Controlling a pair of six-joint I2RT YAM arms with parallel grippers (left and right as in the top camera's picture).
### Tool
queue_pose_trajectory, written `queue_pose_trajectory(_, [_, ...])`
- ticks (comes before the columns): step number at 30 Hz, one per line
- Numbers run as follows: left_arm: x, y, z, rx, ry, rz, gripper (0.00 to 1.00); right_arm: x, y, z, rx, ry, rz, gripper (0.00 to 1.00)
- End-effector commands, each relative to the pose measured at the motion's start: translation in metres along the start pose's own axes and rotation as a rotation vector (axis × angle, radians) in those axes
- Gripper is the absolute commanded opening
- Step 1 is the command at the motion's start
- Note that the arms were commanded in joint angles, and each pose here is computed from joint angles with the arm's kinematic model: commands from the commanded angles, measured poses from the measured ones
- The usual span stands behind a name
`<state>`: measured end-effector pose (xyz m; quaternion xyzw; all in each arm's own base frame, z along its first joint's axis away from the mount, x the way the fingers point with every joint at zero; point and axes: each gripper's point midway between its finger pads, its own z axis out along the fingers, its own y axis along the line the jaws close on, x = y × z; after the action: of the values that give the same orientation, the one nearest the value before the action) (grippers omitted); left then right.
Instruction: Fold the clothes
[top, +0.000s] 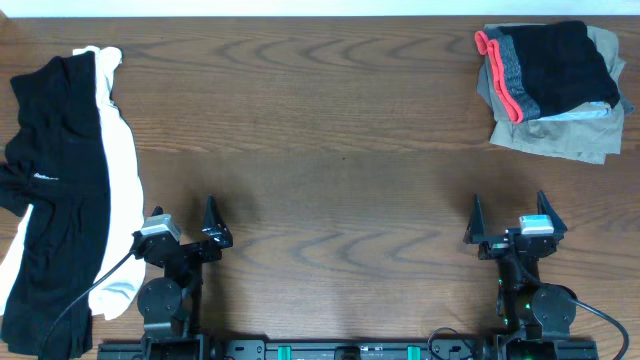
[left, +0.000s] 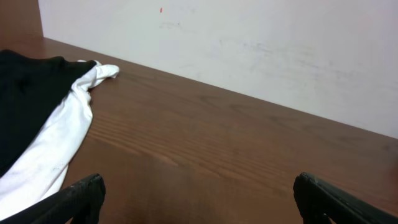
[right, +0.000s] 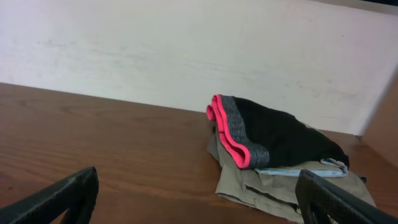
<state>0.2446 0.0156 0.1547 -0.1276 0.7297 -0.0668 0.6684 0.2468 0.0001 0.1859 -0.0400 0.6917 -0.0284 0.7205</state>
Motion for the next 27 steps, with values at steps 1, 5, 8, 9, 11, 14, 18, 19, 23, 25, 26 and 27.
queue_pose_trajectory(1, [0.009, 0.003, 0.001, -0.009, 0.022, 0.011, 0.98, 0.001, -0.003, 0.0, 0.012, -0.002, 0.011, 0.99])
queue_pose_trajectory(5, [0.009, 0.003, 0.001, -0.009, 0.022, 0.011, 0.98, 0.0, -0.003, 0.0, 0.012, -0.005, 0.011, 0.99])
queue_pose_trajectory(8, [0.006, 0.002, 0.0, -0.008, 0.016, 0.011, 0.98, -0.008, -0.002, 0.0, 0.003, -0.036, 0.009, 0.99])
queue_pose_trajectory(9, [0.003, 0.001, 0.0, -0.005, 0.01, 0.011, 0.98, -0.012, 0.001, -0.001, -0.011, -0.054, 0.012, 0.99])
queue_pose_trajectory(11, [-0.007, -0.002, -0.002, -0.001, -0.008, 0.01, 0.98, -0.02, 0.0, -0.001, -0.015, -0.075, 0.072, 0.99])
queue_pose_trajectory(14, [-0.021, -0.006, -0.005, 0.002, -0.017, 0.009, 0.98, -0.026, 0.0, -0.001, -0.019, -0.079, 0.119, 0.99])
queue_pose_trajectory(18, [-0.033, -0.009, -0.007, -0.016, 0.044, 0.012, 0.98, -0.039, 0.003, 0.001, -0.043, -0.066, 0.118, 0.99])
queue_pose_trajectory(19, [-0.036, -0.01, -0.006, -0.021, 0.065, 0.013, 0.98, -0.044, 0.003, 0.003, -0.048, -0.061, 0.117, 0.99])
queue_pose_trajectory(23, [-0.052, -0.015, 0.001, -0.045, 0.152, 0.016, 0.98, -0.073, 0.006, 0.013, -0.085, -0.042, 0.117, 0.99])
queue_pose_trajectory(25, [-0.063, -0.019, 0.006, -0.058, 0.21, 0.018, 0.98, -0.09, 0.011, 0.022, -0.127, -0.025, 0.105, 0.99])
queue_pose_trajectory(26, [-0.068, -0.021, 0.009, -0.062, 0.24, 0.019, 0.98, -0.097, 0.013, 0.028, -0.148, -0.01, 0.104, 0.99])
queue_pose_trajectory(27, [-0.073, -0.024, 0.011, -0.06, 0.275, 0.019, 0.98, -0.102, 0.015, 0.035, -0.166, 0.012, 0.107, 0.99])
